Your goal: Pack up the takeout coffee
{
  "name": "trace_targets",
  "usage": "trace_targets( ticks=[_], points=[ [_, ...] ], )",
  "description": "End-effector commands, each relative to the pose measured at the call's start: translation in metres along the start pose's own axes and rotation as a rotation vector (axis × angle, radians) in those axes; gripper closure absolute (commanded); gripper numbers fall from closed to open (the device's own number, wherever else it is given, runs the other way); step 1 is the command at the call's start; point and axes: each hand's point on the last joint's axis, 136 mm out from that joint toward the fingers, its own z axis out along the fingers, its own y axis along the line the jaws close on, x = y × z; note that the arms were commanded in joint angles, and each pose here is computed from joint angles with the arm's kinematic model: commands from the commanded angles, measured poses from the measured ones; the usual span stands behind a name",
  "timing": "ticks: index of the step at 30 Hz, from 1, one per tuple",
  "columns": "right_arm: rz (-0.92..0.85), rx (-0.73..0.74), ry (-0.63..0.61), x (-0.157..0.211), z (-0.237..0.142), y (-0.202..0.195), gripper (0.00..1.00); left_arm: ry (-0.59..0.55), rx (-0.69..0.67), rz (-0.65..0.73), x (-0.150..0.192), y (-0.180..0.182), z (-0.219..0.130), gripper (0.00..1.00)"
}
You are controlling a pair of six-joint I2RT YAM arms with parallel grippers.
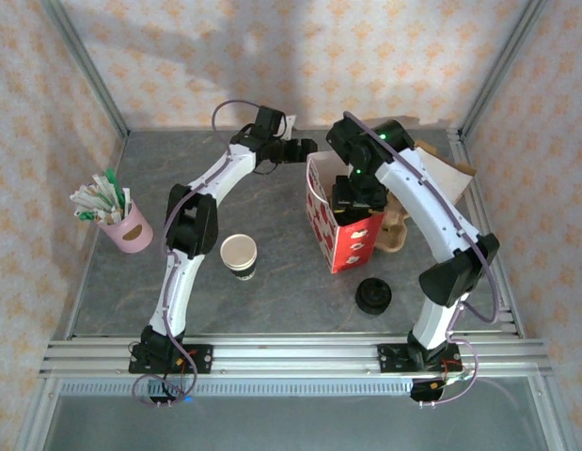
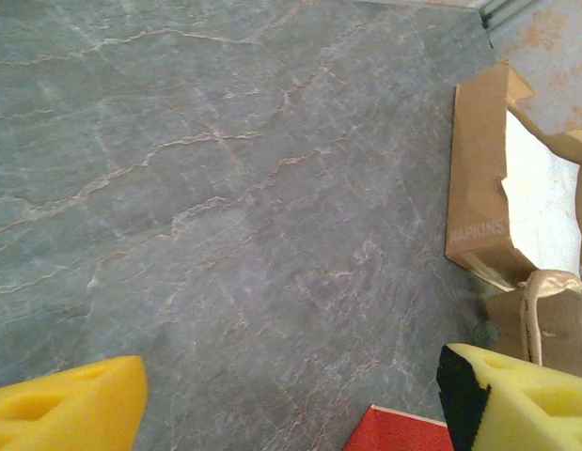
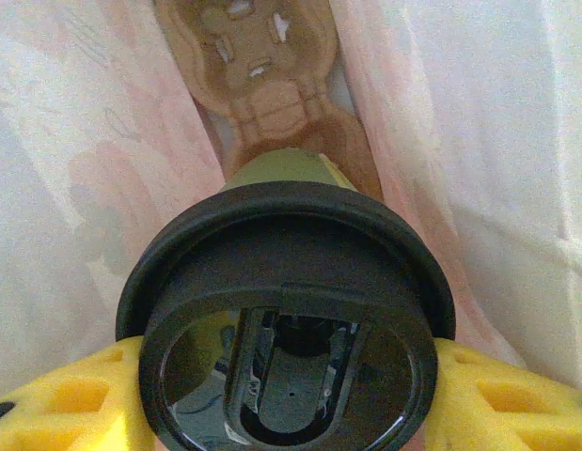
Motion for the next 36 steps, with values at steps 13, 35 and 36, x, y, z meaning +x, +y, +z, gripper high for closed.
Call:
trace_targets(
  ticks=[13, 35, 36],
  points=[
    [-0.038, 0.09, 0.209, 0.049, 0.008, -0.024, 0.46, -0.001, -0.074, -0.035, 0.004, 0.025, -0.022, 0.19],
    [-0.123, 0.115, 0.242, 0.043, 0.02, -0.024, 0.45, -0.157, -0.239, -0.169, 0.028, 0.04, -0.122, 0.21],
    [-0.126, 0.114, 0.241, 0.042, 0.02, -0.024, 0.45, -0.16, -0.242, -0.166, 0.032, 0.038, -0.126, 0.21]
  ],
)
